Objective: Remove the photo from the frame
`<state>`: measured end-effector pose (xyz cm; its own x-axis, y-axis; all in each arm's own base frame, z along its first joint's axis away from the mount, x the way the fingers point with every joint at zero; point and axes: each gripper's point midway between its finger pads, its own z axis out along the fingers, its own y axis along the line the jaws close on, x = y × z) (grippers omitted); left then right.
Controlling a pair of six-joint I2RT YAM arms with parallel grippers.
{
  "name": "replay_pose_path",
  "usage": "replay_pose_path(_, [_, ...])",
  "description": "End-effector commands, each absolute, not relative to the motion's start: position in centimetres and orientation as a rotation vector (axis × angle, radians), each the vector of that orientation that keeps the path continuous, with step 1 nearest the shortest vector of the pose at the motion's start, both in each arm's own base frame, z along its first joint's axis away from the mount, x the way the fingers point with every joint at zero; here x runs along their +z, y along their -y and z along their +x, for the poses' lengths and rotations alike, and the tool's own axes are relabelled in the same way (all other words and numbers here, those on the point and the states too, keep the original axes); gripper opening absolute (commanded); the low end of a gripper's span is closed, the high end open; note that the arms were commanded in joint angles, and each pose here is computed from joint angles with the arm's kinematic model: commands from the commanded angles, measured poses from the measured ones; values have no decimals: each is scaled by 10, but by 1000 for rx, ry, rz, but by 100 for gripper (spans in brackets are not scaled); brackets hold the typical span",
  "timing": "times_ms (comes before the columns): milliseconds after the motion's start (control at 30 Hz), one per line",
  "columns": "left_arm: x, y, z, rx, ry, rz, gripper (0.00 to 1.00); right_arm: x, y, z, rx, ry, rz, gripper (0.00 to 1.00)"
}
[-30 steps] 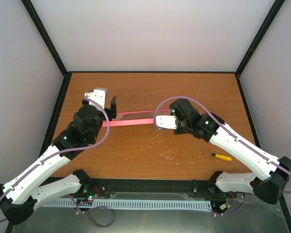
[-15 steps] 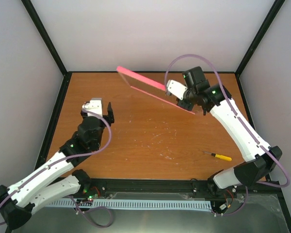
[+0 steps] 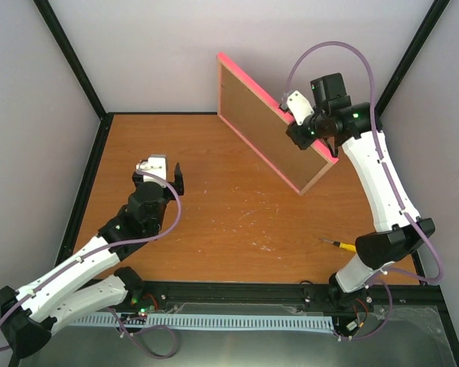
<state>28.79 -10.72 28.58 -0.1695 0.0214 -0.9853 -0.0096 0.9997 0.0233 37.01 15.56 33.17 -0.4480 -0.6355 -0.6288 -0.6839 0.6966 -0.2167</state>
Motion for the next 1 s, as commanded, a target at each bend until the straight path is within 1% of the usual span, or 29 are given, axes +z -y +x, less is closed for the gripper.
replay_pose_path(0, [294, 105, 286, -15, -1715, -27, 82, 374, -169, 379, 320, -2110, -840, 3])
replay_pose_path(233, [291, 107, 287, -15, -1727, -17, 82, 361, -156, 392, 561, -2224, -673, 3])
replay_pose_path(633, [286, 111, 289, -15, -1743, 1, 83, 330, -111, 420, 768, -2320, -375, 3])
replay_pose_path(967, [284, 114, 290, -21, -1751, 13, 83, 282, -68, 426, 1036, -2397, -99, 3])
